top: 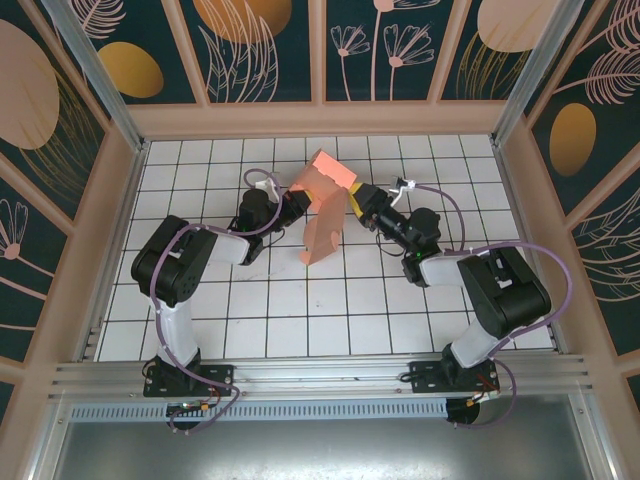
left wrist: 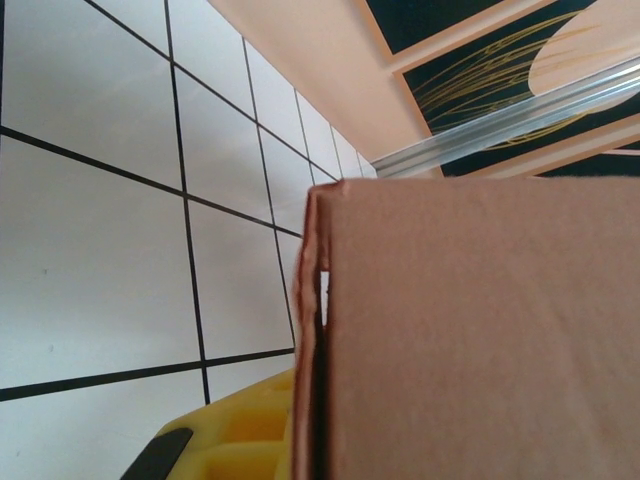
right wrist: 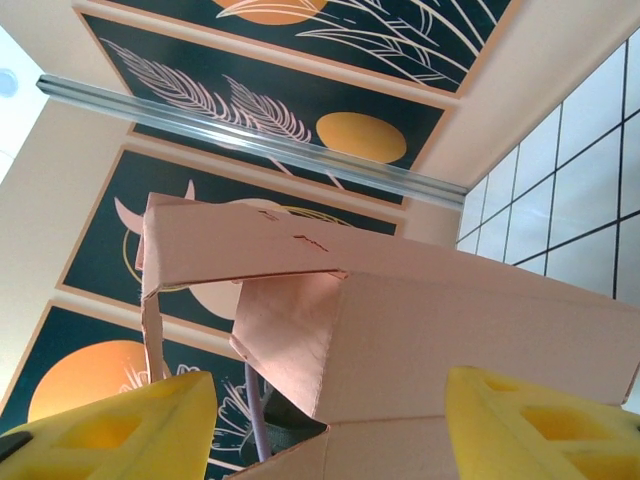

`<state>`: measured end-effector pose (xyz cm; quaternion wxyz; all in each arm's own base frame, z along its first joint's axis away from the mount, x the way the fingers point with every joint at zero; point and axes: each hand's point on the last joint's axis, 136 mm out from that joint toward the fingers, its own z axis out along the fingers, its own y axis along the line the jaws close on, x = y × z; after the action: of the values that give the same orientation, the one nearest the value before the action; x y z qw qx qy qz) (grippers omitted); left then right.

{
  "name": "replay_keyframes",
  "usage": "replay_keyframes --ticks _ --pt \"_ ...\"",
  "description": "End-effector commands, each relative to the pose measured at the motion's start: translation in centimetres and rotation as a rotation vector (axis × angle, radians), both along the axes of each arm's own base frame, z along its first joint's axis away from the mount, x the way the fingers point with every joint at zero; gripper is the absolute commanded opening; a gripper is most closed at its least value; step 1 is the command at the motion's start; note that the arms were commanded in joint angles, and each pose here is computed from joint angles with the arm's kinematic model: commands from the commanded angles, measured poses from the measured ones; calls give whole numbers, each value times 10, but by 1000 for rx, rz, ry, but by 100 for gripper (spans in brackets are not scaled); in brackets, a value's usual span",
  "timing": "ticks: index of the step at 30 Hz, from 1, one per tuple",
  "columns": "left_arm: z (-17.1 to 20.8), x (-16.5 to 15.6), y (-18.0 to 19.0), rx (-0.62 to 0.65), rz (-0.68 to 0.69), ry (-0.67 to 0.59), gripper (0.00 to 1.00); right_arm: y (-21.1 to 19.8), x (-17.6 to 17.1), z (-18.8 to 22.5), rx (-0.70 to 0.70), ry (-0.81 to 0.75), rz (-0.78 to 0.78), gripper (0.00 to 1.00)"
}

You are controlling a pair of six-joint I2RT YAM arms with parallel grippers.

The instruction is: Fold the paper box

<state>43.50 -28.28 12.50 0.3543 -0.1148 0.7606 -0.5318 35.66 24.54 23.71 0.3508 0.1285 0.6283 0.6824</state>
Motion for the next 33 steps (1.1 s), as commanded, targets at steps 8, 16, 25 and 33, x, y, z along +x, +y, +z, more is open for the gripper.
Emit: replay_keyframes --ticks 8,16,25,33 --pt "23 -2 -3 -40 -25 -60 0 -12 -5 11 117 -46 -25 58" --pt "18 -1 -1 -2 -17 -67 0 -4 -1 8 99 -29 1 46" --pt "9 0 6 87 8 -96 0 -5 13 -12 50 81 -47 33" --pt "3 2 10 125 27 -97 0 -3 21 -38 -107 202 -91 23"
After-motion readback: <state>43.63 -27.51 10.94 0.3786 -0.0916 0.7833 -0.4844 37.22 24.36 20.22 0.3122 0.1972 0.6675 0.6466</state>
